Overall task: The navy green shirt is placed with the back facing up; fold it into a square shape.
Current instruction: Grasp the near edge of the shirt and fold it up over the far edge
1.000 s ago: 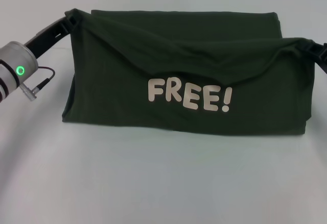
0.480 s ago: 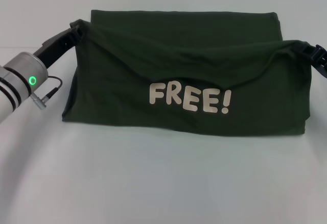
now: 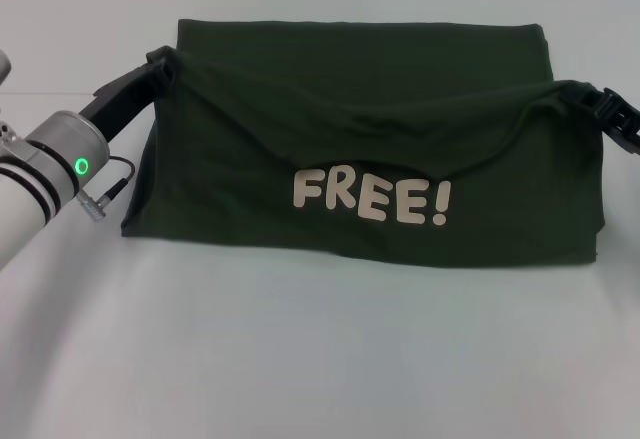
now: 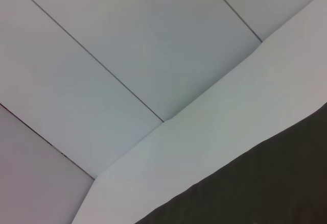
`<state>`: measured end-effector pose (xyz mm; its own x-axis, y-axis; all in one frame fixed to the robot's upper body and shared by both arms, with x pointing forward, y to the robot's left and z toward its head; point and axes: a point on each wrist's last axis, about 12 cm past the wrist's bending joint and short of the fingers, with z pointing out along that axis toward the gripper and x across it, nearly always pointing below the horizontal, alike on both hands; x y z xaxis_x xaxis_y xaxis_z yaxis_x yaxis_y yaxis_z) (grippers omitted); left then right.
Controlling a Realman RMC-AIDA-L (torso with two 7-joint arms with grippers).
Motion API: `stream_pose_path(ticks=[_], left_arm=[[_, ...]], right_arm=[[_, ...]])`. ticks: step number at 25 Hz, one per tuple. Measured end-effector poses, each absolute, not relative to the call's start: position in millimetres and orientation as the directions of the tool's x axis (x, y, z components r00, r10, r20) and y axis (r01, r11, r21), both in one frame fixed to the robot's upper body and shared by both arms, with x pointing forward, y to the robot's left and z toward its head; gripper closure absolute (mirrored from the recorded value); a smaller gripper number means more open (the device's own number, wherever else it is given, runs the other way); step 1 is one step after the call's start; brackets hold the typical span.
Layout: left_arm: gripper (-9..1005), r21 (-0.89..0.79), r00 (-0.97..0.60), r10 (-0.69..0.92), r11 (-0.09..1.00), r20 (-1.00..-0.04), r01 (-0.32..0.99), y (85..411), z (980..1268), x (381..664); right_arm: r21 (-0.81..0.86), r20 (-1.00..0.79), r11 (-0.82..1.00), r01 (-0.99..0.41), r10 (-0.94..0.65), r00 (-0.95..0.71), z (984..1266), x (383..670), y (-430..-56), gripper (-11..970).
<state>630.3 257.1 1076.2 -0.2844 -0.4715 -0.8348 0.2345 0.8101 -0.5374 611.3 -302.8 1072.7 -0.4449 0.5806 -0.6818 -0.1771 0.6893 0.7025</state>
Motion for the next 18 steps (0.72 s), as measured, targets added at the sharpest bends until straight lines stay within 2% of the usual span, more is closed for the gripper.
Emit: stream_pose_path(ticks=[13,15,17,18], left_arm=[[956,-0.557,-0.295,-0.503,0.819,-0.812,0.137,251.8,1073.1,640.3],[956,-0.559,-0.291,-0.507,0.819,-0.811,0.131,251.2,1074.3,642.0],[751,-0.565,-0.285,-0.516,0.815,-0.808,0.127,251.6,1075.2,642.6],[730,-0.566,-0.283,-0.518,0.814,-0.807,0.126,251.9,1075.4,642.8]], right_arm=[[0.635,-0.743,0.745,-0.203,0.517,-0.425,1075.7,620.7,-295.5,788],[0.636,-0.743,0.744,-0.204,0.518,-0.424,1076.0,621.3,-294.5,742],[0.639,-0.740,0.743,-0.199,0.523,-0.423,1075.7,621.5,-294.7,697],[0.641,-0.738,0.742,-0.195,0.527,-0.421,1075.6,621.6,-295.2,674]])
